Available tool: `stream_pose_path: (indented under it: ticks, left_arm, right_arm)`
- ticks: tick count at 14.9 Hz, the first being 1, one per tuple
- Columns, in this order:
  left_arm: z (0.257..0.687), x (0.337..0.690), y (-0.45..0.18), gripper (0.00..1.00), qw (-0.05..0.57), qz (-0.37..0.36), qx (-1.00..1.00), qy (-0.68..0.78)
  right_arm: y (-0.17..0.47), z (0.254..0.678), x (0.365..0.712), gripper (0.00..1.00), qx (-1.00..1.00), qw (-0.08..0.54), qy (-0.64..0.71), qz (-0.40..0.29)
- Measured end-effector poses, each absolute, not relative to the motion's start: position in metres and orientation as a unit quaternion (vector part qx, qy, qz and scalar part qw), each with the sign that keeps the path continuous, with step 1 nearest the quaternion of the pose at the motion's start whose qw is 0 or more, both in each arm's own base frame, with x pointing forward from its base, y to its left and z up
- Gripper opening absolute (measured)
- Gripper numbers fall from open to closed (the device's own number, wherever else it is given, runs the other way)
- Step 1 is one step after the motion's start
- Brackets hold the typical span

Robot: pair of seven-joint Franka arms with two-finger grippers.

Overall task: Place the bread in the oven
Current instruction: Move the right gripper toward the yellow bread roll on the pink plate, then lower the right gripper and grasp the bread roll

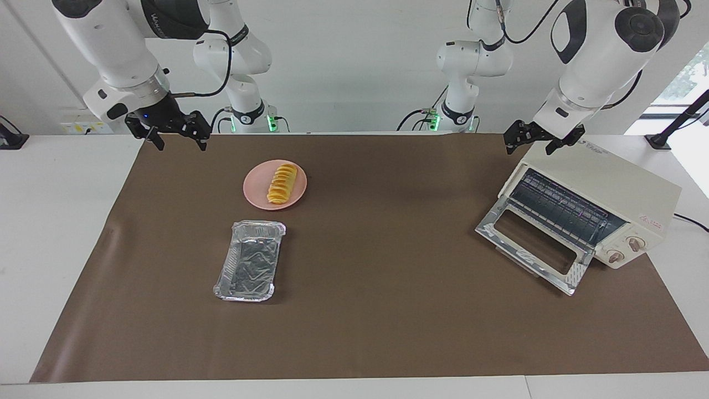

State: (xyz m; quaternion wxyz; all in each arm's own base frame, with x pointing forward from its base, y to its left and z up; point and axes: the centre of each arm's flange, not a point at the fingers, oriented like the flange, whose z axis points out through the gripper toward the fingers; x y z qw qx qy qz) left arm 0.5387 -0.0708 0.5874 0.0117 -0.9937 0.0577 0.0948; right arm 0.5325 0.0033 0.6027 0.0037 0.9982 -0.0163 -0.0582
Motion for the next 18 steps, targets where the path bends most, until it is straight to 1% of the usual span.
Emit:
stream_pose_path:
  ticks: [5, 9, 11, 13, 16, 18]
  left_arm:
    - [0.587, 0.539, -0.071, 1.00, 0.012, 0.095, -0.994, 0.058]
    - [0.587, 0.539, -0.071, 1.00, 0.012, 0.095, -0.994, 0.058]
    - [0.587, 0.539, -0.071, 1.00, 0.012, 0.095, -0.994, 0.058]
    - [0.587, 0.539, -0.071, 1.00, 0.012, 0.095, -0.994, 0.058]
    - [0.587, 0.539, -0.071, 1.00, 0.012, 0.095, -0.994, 0.058]
    - [0.587, 0.539, -0.071, 1.00, 0.012, 0.095, -0.994, 0.058]
  right_arm:
    - [0.003, 0.599, 0.532, 1.00, 0.998, 0.004, -0.016, -0.062]
    - [0.008, 0.580, 0.522, 1.00, 0.997, 0.003, -0.014, -0.079]
    - [0.025, 0.558, 0.512, 1.00, 0.997, -0.011, -0.015, -0.077]
    - [0.057, 0.523, 0.496, 1.00, 0.996, -0.028, -0.039, -0.076]
    - [0.101, 0.476, 0.474, 1.00, 0.995, -0.024, -0.052, -0.084]
    - [0.117, 0.447, 0.465, 1.00, 0.994, -0.019, -0.069, -0.085]
